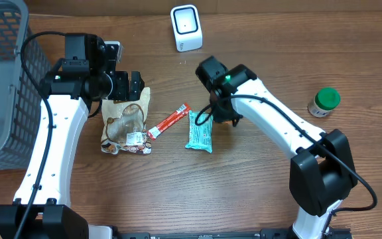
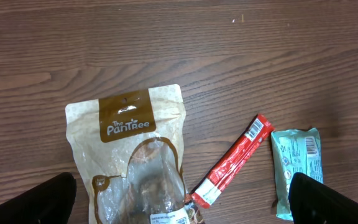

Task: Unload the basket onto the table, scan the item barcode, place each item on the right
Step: 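Grasp the orange Kleenex pack with the right gripper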

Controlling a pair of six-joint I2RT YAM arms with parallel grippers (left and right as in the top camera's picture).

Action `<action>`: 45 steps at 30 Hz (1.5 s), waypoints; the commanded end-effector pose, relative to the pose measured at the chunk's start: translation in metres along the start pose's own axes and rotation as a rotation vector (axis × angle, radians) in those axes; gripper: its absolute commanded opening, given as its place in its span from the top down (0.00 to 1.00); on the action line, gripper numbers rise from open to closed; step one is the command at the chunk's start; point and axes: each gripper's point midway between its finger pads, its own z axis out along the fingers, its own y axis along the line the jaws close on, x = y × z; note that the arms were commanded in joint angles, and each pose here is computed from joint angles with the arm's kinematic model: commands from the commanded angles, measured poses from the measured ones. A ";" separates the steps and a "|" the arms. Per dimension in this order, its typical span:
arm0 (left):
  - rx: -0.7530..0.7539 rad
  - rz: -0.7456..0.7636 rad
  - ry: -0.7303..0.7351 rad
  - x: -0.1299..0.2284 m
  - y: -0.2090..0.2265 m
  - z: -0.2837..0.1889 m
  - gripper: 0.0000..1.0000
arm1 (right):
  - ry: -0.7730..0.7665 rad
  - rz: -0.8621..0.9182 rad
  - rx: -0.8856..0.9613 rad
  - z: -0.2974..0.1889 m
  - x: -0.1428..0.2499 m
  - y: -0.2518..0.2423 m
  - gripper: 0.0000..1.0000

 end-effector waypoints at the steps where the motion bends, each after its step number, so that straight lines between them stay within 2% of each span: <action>1: 0.008 -0.011 -0.001 -0.002 -0.001 0.001 0.00 | -0.055 -0.017 0.236 0.008 -0.001 -0.042 0.96; 6: 0.008 -0.011 -0.001 -0.002 -0.001 0.001 0.00 | -0.076 -0.049 0.413 0.019 0.007 -0.069 0.96; 21: 0.008 -0.011 -0.001 -0.002 -0.001 0.001 0.00 | -0.046 -0.036 0.341 0.028 0.015 -0.057 0.96; 25: 0.008 -0.011 -0.001 -0.002 -0.001 0.001 0.00 | -0.038 -0.035 0.327 0.030 0.017 -0.054 0.83; 28: 0.008 -0.011 -0.001 -0.002 -0.001 0.001 0.00 | -0.032 -0.034 0.310 0.031 0.018 -0.052 0.60; 30: 0.008 -0.011 -0.001 -0.002 -0.001 0.001 0.00 | -0.029 -0.033 0.303 0.031 0.018 -0.050 0.38; 32: 0.008 -0.011 -0.001 -0.002 -0.001 0.001 0.00 | -0.036 -0.029 0.301 0.031 0.017 -0.050 0.27; 34: 0.008 -0.011 -0.001 -0.002 -0.001 0.001 0.00 | -0.049 -0.001 0.295 0.032 0.013 -0.050 0.20; 36: 0.008 -0.011 -0.001 -0.002 -0.001 0.001 0.00 | -0.047 0.050 0.279 0.033 0.013 -0.050 0.16; 42: 0.008 -0.011 -0.001 -0.002 -0.001 0.001 0.00 | 0.006 0.153 0.105 0.031 0.009 -0.053 0.14; 45: 0.008 -0.011 -0.001 -0.002 -0.001 0.001 0.00 | 0.059 0.228 -0.032 0.036 0.009 -0.052 0.21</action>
